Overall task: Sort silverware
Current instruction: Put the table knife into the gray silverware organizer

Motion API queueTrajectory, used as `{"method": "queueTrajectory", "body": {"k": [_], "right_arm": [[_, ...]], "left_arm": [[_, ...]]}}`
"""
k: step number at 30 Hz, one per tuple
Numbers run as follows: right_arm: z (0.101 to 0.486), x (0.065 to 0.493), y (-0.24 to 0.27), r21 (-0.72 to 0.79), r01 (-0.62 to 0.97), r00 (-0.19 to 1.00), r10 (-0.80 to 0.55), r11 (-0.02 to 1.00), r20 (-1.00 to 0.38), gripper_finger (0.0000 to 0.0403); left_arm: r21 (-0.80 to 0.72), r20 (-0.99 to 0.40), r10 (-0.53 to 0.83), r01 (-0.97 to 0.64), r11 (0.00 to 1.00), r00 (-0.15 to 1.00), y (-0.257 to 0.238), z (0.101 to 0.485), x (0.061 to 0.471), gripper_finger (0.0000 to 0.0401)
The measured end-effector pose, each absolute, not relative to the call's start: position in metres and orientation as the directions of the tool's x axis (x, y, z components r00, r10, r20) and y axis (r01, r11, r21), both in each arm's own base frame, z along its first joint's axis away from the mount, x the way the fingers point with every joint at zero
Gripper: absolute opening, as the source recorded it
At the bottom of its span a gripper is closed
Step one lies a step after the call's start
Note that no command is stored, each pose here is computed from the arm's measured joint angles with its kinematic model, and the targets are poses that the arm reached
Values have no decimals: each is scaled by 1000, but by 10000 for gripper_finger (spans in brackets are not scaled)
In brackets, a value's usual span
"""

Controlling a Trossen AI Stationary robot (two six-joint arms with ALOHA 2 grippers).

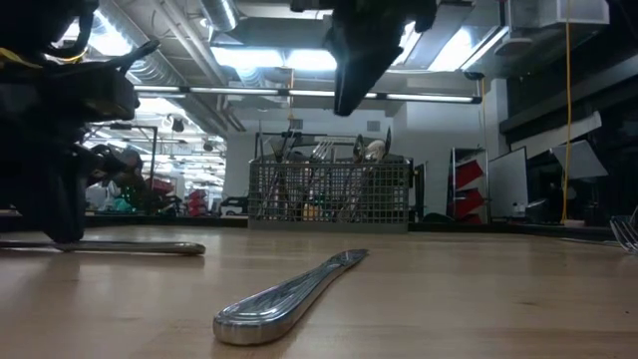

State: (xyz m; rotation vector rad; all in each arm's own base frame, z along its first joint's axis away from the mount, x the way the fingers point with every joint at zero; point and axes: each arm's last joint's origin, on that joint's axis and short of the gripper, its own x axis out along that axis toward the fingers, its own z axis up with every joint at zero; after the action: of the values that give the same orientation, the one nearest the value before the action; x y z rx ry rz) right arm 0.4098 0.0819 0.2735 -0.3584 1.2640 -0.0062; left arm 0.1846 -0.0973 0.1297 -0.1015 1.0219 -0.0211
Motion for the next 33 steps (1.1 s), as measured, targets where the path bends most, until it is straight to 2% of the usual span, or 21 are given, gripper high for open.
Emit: {"method": "queueTrajectory", "body": {"k": [8, 14, 21, 29, 33], "right_arm": [[257, 417, 86, -197, -200, 362, -114, 960, -925, 94], [250, 419, 86, -195, -197, 383, -108, 961, -917, 94], [248, 422, 87, -195, -190, 414, -101, 962, -905, 94], [252, 428, 88, -189, -178, 479, -83, 966, -874, 94], [253, 431, 90, -169, -180, 505, -56, 969, -861, 95]], "left_arm": [[-102, -852, -69, -35, 994, 518, -97, 130, 184, 98], [-94, -854, -65, -30, 995, 517, -100, 124, 187, 111], [-53, -860, -30, -31, 998, 509, -102, 116, 191, 92], [-61, -858, -31, -41, 997, 512, -101, 116, 191, 25], [-65, -858, -35, -42, 997, 512, -101, 115, 192, 24]]}}
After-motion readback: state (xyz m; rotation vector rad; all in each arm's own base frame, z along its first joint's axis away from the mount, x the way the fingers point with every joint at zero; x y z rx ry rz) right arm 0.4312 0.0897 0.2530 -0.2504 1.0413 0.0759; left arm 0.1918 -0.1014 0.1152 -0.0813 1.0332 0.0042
